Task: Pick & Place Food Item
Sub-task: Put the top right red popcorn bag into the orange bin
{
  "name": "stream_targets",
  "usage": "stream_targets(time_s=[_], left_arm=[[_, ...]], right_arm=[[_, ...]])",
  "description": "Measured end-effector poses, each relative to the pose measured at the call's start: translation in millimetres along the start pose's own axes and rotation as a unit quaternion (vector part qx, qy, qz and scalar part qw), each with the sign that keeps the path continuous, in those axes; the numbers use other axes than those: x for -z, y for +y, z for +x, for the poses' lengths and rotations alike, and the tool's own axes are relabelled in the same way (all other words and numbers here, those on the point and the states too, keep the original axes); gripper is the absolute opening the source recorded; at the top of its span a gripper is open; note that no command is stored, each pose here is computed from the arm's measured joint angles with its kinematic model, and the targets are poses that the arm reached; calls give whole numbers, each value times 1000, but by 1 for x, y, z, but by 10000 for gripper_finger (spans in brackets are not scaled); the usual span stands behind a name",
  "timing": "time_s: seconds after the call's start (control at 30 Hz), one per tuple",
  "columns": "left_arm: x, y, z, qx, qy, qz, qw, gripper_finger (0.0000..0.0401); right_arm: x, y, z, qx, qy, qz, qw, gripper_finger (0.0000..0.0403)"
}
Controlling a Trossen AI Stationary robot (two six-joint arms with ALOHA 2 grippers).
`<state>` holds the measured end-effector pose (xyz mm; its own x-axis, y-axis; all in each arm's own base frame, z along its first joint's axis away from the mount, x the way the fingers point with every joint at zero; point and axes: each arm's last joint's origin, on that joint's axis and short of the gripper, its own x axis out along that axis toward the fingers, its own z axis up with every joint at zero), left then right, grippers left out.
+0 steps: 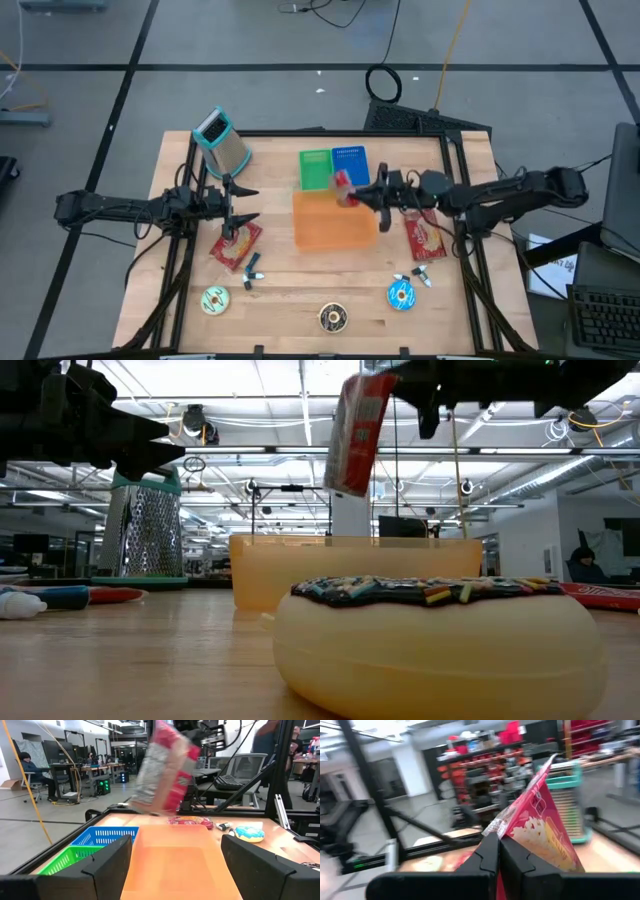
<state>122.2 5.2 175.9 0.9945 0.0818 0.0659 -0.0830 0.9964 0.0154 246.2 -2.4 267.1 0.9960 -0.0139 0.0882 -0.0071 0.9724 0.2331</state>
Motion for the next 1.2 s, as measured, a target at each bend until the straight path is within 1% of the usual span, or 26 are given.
stream_targets(time_s=[0.07,0.17,0.33,0.5,0.6,0.8,1.2], left_arm=[[0,0,0,0,0,0,1000,306],[0,0,0,0,0,0,1000,306],[0,0,0,0,0,0,1000,306],[0,0,0,0,0,0,1000,306],[0,0,0,0,0,0,1000,306],[0,0,0,0,0,0,1000,306],[0,0,0,0,0,0,1000,306]], right_arm=[[3,12,0,-8,2,13,1000,0],[9,27,-2,13,9,26,1000,0],[23,46,-9,108,34,33,993,0],[34,56,-18,209,49,11,977,0],[40,58,-22,244,57,15,968,0],[57,58,-22,268,90,37,958,0],[87,55,-13,291,128,48,947,0]])
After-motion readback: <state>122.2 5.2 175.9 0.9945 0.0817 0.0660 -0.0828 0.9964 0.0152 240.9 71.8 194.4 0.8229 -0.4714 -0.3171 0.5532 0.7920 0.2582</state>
